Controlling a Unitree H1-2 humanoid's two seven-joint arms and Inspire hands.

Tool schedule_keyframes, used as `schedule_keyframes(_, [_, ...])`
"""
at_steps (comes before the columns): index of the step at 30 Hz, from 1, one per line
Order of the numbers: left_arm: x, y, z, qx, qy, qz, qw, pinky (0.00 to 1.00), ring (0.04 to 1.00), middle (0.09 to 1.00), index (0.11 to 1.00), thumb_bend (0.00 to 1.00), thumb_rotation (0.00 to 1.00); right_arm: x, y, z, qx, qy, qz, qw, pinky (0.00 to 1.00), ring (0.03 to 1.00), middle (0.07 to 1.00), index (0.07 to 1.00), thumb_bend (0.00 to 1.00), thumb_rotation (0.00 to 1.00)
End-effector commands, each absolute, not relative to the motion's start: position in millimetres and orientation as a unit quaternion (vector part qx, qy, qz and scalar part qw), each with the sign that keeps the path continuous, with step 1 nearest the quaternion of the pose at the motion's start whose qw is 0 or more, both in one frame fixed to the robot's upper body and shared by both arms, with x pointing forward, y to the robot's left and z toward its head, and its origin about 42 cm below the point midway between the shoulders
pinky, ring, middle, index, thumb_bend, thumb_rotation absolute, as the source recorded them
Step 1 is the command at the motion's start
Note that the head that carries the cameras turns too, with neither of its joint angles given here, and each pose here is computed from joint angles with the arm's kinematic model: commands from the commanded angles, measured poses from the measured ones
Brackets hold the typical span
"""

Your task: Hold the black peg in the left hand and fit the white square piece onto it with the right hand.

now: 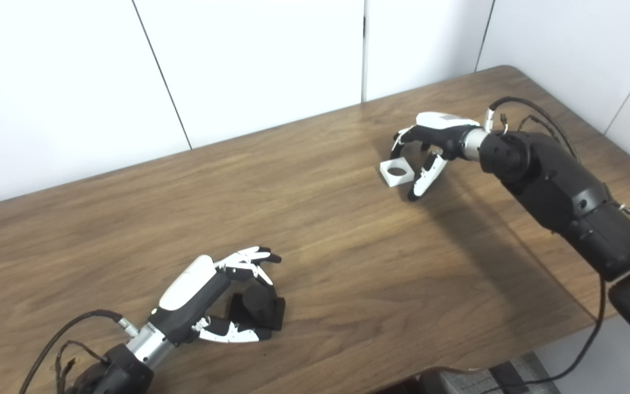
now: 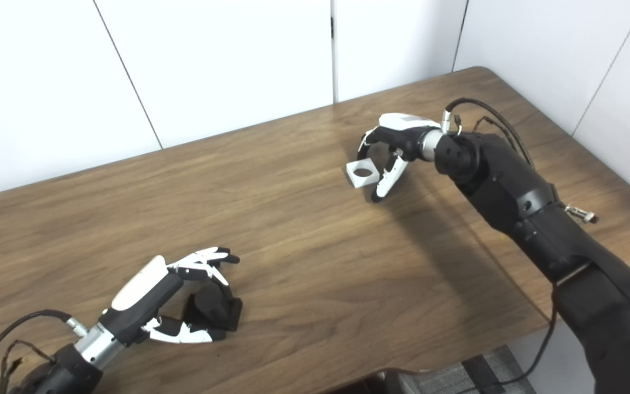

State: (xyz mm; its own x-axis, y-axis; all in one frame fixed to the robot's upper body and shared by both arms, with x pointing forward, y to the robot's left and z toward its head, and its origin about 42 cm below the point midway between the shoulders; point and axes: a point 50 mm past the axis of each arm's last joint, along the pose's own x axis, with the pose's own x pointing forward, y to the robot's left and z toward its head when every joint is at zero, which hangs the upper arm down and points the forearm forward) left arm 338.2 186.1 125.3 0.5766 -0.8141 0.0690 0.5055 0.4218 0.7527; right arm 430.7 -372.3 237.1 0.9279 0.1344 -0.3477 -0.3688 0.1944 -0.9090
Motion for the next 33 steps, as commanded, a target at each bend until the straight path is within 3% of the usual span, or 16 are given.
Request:
schedule_keyframes(1, [330, 202, 103, 0.391, -0.153, -0.429, 0.8, 0.79, 0.9, 0.845, 0.492, 0.52, 0.07, 437, -370, 249, -0.616, 0.061, 0.149, 0.771, 0.89, 0.925, 0.907, 0.681, 0.78, 0.2])
schedule_keyframes(9, [329, 201, 102, 0.39, -0.156, -0.429, 0.8, 0.79, 0.894, 0.841, 0.492, 0.52, 0.07, 436, -368, 240, -0.618, 0.043, 0.127, 0.774, 0.89, 0.906, 0.88, 0.638, 0.72, 0.18])
schedule_keyframes(12, [328, 202, 102, 0.39, -0.154, -0.428, 0.8, 0.79, 0.898, 0.843, 0.492, 0.52, 0.07, 436, -367, 239, -0.618, 0.042, 0.122, 0.775, 0.89, 0.906, 0.877, 0.52, 0.55, 0.15])
schedule_keyframes(14, [328, 202, 102, 0.391, -0.153, -0.428, 0.8, 0.8, 0.9, 0.845, 0.492, 0.52, 0.07, 436, -367, 237, -0.617, 0.041, 0.119, 0.776, 0.89, 0.905, 0.874, 0.502, 0.52, 0.15])
schedule_keyframes(33, [327, 202, 103, 0.392, -0.154, -0.428, 0.8, 0.79, 0.902, 0.843, 0.492, 0.52, 0.07, 434, -368, 230, -0.619, 0.026, 0.096, 0.779, 0.88, 0.887, 0.833, 0.486, 0.52, 0.14])
